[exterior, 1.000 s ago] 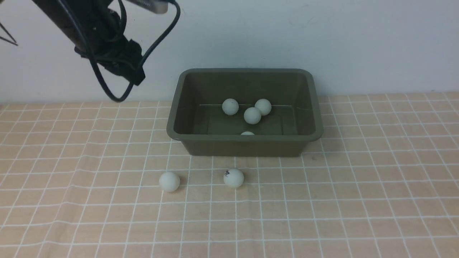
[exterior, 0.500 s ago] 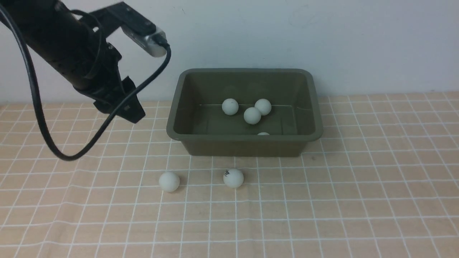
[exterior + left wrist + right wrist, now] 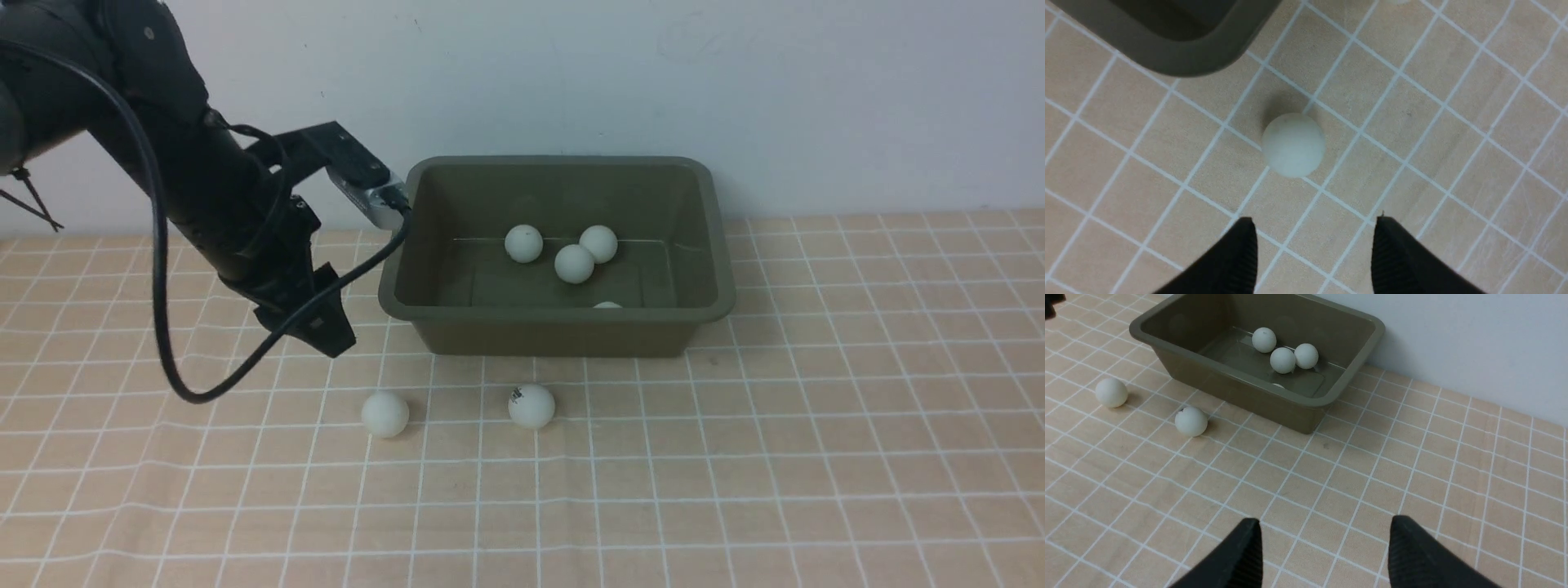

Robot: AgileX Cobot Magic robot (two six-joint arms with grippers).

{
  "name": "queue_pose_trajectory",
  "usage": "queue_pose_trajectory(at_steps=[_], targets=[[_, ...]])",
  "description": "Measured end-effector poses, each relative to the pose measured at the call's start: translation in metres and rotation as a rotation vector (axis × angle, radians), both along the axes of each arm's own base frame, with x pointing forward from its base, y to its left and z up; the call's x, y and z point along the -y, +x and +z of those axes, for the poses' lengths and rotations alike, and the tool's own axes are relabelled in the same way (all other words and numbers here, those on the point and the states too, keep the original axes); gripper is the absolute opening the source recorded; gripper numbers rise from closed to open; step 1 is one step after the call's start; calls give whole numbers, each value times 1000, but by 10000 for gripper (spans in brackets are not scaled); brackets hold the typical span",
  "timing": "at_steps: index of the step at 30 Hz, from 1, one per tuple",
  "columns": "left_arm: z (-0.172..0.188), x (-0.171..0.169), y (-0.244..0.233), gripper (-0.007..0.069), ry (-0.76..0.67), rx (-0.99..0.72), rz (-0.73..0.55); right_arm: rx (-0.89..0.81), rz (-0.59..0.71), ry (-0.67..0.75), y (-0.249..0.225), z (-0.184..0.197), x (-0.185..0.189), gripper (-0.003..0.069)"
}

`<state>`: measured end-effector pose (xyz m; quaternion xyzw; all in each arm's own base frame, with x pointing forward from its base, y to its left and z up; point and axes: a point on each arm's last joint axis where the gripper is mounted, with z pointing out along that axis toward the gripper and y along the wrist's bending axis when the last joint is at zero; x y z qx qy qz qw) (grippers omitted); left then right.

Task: Put the table tennis balls into the box on the light coffee tablecloth.
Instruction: 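Reach for and grasp a ping pong ball on the table beside the basket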

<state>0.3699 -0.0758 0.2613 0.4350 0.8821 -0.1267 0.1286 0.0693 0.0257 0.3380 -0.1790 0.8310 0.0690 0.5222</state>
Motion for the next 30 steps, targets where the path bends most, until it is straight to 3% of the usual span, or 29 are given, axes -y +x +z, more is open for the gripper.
queue_pose_trajectory(at_steps=[5,19,30], targets=[[-34,2,14,386,-3,-56,16,-19,3,-5,-1,-2,0,389],[-84,10,26,394,-64,-169,3,-31,-4,6,-1,-2,0,389],[-91,9,32,394,-48,-126,22,-32,-3,4,-1,-2,0,389]])
